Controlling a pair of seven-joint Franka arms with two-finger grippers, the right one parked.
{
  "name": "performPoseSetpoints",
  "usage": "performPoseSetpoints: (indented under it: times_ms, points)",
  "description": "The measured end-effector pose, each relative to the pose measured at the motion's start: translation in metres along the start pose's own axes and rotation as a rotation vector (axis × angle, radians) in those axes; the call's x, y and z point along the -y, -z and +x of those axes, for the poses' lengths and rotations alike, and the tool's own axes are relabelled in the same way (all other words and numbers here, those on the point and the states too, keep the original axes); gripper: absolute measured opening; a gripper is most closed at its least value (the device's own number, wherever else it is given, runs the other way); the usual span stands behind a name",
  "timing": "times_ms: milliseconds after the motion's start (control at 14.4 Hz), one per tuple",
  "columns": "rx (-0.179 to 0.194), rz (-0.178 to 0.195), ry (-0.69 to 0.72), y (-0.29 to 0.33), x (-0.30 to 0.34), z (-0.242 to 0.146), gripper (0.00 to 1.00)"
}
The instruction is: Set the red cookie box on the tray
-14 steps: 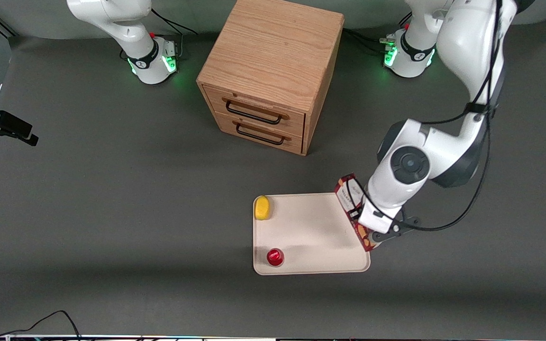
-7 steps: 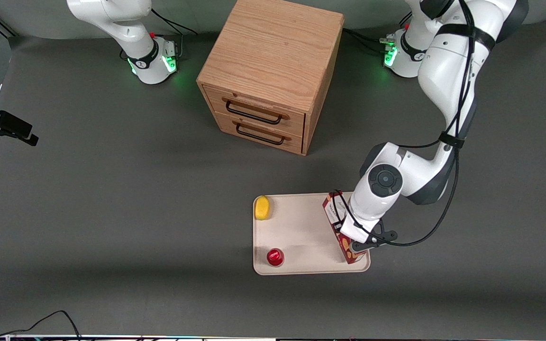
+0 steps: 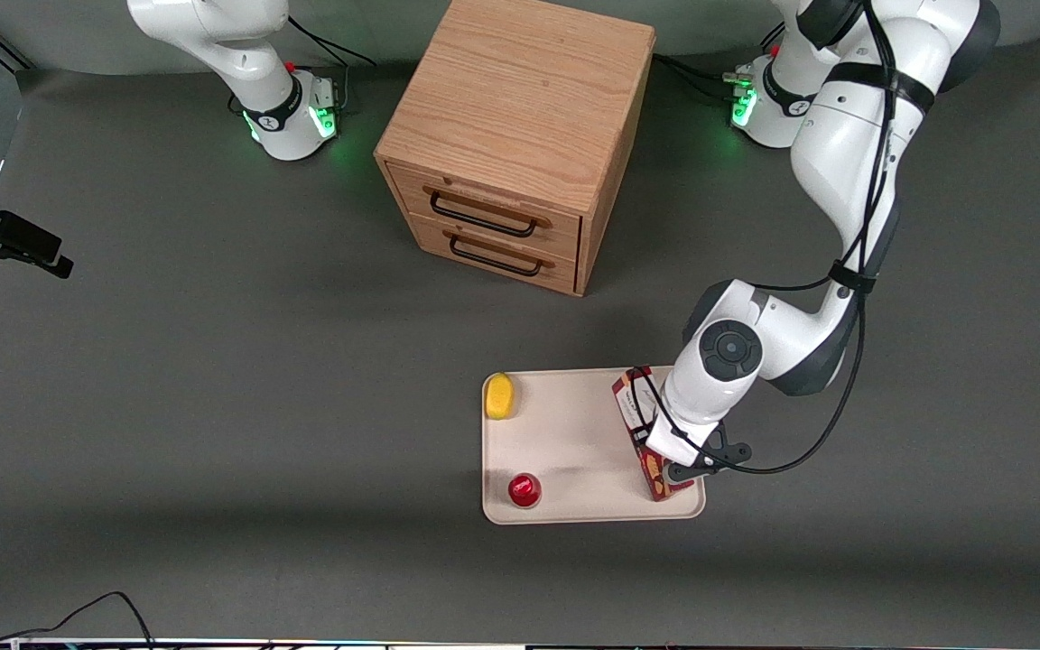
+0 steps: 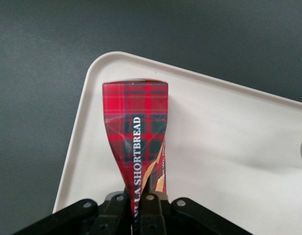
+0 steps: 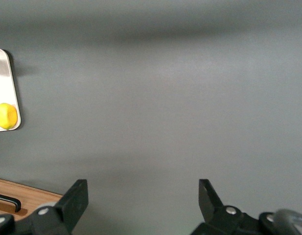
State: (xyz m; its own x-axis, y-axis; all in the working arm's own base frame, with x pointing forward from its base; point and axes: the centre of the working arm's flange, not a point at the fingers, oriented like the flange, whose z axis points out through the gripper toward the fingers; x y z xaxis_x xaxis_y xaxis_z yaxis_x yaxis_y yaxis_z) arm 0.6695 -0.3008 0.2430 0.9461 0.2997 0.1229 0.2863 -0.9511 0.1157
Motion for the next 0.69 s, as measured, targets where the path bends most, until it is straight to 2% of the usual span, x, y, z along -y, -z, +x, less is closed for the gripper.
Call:
performPoseSetpoints:
  times_ms: [208, 347, 416, 554, 624, 693]
  points:
    - [0.011, 0.008, 0.008, -0.007, 0.003, -0.001, 0.44]
    - [0.045, 0.051, 0.016, -0.003, 0.006, 0.002, 0.63]
    - [0.082, 0.086, 0.03, 0.007, 0.006, 0.005, 0.73]
    - [0.178, 0.135, 0.069, 0.052, -0.001, 0.013, 0.94]
    - [0.219, 0.155, 0.08, 0.082, -0.004, 0.016, 1.0]
    - [0.25, 0.178, 0.08, 0.113, -0.006, 0.017, 1.0]
